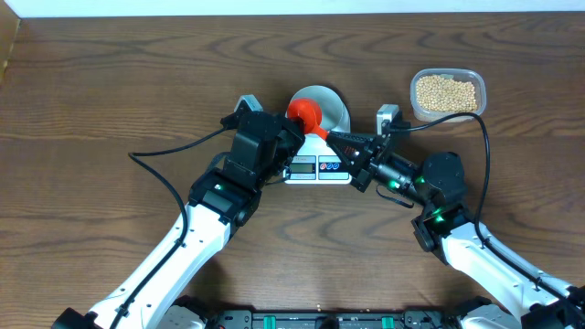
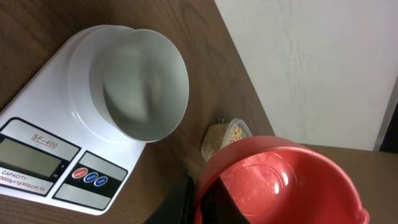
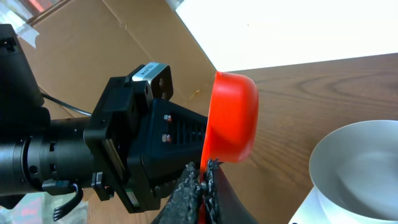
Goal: Scoop item into bowl and weigh 50g on scale
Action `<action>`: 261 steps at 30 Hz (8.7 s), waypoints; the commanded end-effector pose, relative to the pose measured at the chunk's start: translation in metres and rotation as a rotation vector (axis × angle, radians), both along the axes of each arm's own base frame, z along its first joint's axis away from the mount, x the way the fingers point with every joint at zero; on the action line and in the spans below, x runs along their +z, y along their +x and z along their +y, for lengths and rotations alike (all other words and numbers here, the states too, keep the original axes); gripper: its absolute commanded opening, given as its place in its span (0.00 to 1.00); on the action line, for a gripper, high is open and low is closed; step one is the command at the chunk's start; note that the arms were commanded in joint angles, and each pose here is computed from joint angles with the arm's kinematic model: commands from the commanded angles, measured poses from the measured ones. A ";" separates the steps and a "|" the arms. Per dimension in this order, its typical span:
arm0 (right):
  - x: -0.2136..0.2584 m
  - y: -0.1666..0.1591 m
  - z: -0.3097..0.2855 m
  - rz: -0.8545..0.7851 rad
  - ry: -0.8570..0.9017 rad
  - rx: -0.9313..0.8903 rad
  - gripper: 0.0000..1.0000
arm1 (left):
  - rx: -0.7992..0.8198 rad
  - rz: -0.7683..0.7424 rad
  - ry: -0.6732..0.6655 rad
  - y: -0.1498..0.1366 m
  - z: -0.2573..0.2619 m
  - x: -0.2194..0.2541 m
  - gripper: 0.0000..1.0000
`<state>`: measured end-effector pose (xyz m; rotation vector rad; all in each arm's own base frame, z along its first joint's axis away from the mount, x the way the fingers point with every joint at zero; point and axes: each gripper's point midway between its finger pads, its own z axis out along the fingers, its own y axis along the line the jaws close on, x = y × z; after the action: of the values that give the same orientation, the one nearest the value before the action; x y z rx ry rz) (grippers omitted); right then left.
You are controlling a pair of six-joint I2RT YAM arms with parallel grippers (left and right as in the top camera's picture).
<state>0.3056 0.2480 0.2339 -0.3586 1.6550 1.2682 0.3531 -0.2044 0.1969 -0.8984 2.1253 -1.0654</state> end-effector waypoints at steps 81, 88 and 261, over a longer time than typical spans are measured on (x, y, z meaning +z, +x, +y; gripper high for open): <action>0.046 0.092 -0.104 -0.194 -0.100 -0.496 0.01 | 0.167 0.117 0.230 -0.009 0.046 -0.040 0.66; 0.076 0.110 -0.119 -0.252 -0.159 -0.546 0.01 | 0.177 0.060 0.313 -0.002 0.055 -0.035 0.11; 0.066 0.142 -0.162 -0.200 -0.234 -0.739 0.01 | -0.938 -0.186 1.030 -0.016 -0.049 -0.164 0.07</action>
<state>0.4442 0.0891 0.2872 -0.0088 1.5773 0.4819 0.3312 -0.2496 0.0425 0.7058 2.4574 -0.2228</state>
